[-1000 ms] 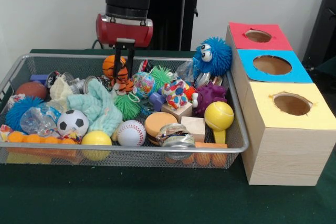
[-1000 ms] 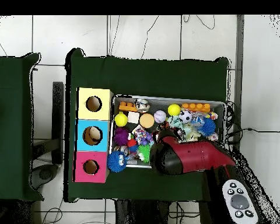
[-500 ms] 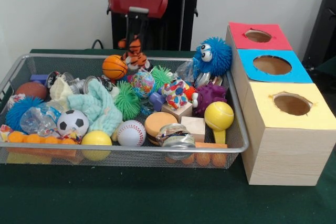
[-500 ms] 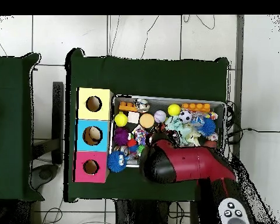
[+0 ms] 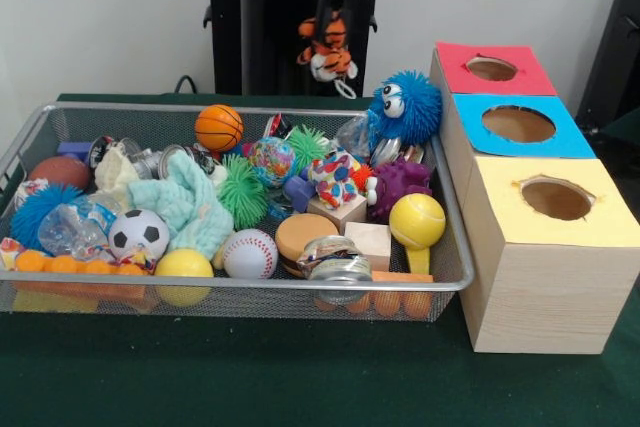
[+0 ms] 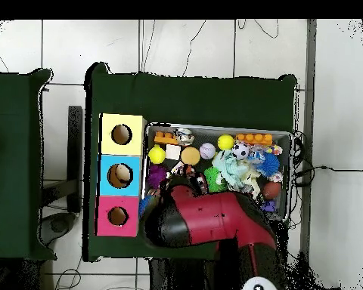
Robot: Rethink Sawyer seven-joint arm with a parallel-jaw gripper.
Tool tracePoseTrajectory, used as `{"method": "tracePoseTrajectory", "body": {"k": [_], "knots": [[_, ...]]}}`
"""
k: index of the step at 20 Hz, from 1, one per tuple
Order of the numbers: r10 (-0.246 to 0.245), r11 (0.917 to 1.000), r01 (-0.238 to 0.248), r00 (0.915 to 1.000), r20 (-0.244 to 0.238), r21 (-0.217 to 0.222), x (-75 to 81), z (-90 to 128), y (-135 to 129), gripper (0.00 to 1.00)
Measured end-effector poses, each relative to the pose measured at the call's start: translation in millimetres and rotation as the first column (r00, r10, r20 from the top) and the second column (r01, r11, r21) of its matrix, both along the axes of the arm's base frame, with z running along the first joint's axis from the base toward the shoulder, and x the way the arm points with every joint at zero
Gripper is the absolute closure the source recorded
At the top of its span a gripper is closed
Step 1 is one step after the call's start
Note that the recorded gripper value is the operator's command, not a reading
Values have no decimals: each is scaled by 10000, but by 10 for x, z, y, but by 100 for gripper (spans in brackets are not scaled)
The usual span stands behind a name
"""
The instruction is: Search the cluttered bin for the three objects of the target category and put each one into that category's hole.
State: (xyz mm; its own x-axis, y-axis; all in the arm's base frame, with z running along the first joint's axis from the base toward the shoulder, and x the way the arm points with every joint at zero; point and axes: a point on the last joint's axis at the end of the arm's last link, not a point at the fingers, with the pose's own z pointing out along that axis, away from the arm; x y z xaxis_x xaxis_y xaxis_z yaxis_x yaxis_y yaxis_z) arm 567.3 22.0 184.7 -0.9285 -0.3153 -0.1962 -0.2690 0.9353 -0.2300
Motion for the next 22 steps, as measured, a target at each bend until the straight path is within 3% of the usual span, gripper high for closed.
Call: {"method": "tracePoseTrajectory", "body": {"k": [7,12,18,22], "knots": [[651,9976,-650,9979,15,-241,-135,117,534,100],[787,9962,-789,9969,-57,-363,-250,131,729,100],[706,9960,-712,9974,-118,-548,-389,154,875,100],[291,9974,-299,9995,-142,-648,-528,141,989,100]]}}
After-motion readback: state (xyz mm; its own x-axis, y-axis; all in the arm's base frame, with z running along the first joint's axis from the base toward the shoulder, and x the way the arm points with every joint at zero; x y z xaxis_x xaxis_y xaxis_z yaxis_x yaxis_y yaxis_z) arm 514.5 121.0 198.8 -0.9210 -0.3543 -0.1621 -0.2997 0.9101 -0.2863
